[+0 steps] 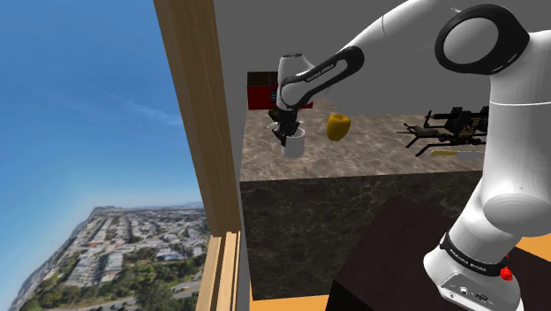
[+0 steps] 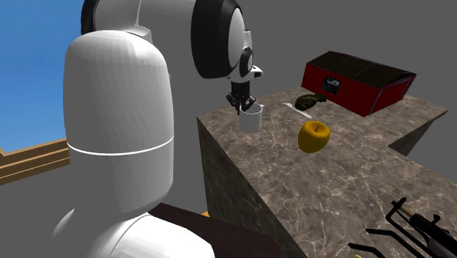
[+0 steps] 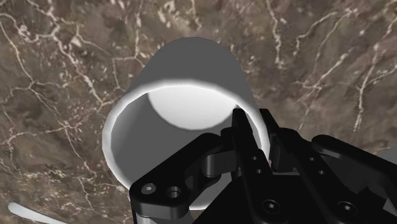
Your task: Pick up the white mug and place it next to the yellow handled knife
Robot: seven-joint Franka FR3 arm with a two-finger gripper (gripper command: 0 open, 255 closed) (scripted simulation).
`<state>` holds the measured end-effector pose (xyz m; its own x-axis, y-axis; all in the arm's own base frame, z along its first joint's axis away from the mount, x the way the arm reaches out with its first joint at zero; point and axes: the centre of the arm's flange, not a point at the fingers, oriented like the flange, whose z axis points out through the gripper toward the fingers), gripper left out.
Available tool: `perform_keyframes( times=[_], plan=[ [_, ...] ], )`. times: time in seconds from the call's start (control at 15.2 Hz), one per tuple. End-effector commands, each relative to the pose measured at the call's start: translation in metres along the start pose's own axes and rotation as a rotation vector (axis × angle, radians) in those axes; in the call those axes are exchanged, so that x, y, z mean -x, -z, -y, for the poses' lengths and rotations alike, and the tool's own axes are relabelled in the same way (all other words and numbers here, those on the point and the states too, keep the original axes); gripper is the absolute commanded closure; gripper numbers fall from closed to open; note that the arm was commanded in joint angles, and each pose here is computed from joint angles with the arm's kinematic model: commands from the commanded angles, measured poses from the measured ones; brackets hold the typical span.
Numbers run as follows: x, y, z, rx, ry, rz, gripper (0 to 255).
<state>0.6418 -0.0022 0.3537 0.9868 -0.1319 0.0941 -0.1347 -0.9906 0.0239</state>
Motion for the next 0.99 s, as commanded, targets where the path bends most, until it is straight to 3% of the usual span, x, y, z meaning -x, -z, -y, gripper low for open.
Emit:
perform_keyframes(
  times=[0.0, 0.92],
  plan=[
    [-0.001, 0.009, -0.001, 0.0, 0.0, 0.0, 255],
    [-0.008, 0.083, -0.002, 0.0, 0.0, 0.0, 255]
  ],
)
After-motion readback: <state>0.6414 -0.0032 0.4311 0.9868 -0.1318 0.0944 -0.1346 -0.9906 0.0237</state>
